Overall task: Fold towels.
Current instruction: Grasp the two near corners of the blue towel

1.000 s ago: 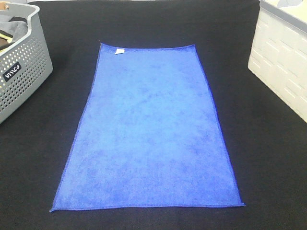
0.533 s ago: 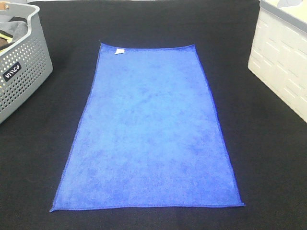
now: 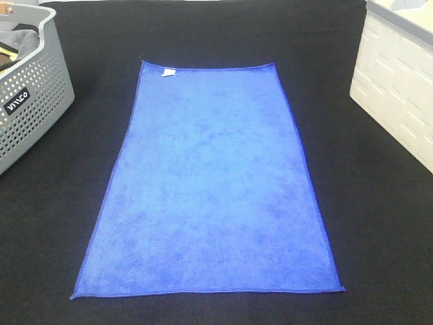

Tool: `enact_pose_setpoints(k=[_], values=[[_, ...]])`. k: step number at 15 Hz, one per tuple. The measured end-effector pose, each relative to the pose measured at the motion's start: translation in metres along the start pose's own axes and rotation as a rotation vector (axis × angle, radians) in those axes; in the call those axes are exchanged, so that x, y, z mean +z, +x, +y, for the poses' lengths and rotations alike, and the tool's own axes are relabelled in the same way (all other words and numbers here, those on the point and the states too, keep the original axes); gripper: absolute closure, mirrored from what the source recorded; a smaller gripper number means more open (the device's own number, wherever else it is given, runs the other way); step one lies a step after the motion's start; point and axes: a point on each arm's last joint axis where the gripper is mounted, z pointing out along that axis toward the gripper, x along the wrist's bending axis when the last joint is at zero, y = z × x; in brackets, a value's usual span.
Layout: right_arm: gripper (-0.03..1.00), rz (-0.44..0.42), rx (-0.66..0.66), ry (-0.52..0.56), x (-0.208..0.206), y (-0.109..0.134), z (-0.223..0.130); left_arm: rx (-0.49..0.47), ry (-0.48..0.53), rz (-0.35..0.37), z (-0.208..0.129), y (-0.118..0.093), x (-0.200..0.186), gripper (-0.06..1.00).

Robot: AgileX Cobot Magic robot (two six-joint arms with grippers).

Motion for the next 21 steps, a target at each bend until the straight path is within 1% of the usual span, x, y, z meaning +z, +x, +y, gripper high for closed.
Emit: enact_pose_setpoints(k=[8,10,11,12,13,15,17,18,19,20,21], values=[[0.03,-0.004,-0.001,0.013,0.002,-0.001,0.001,-0.010,0.013,-0.007,0.005,0.001,0.003,0.29],[0.03,-0.009,0.044,0.035,0.008,-0.002,0.008,-0.077,-0.063,-0.034,0.018,0.000,0.006,0.29],[0.03,-0.014,0.097,0.028,0.013,-0.004,0.017,-0.128,-0.101,-0.050,0.025,-0.001,0.009,0.29],[0.03,-0.020,0.143,0.019,0.021,-0.006,0.026,-0.204,-0.138,-0.076,0.033,-0.001,0.016,0.29],[0.04,-0.025,0.174,0.044,0.035,-0.008,0.036,-0.312,-0.146,-0.119,0.041,-0.001,0.031,0.29],[0.05,-0.025,0.204,0.157,0.062,-0.011,0.043,-0.427,-0.050,-0.169,0.049,-0.001,0.056,0.29],[0.06,0.007,0.255,0.311,0.091,-0.011,0.044,-0.510,0.091,-0.200,0.053,-0.001,0.086,0.29],[0.06,0.028,0.259,0.376,0.105,-0.011,0.046,-0.525,0.174,-0.210,0.051,-0.001,0.103,0.29],[0.07,0.072,0.256,0.474,0.127,-0.010,0.049,-0.524,0.255,-0.220,0.049,0.000,0.121,0.29],[0.07,0.106,0.259,0.526,0.141,-0.008,0.051,-0.519,0.358,-0.237,0.044,0.000,0.143,0.29],[0.07,0.139,0.264,0.582,0.157,-0.008,0.051,-0.527,0.424,-0.251,0.039,-0.001,0.158,0.29]])
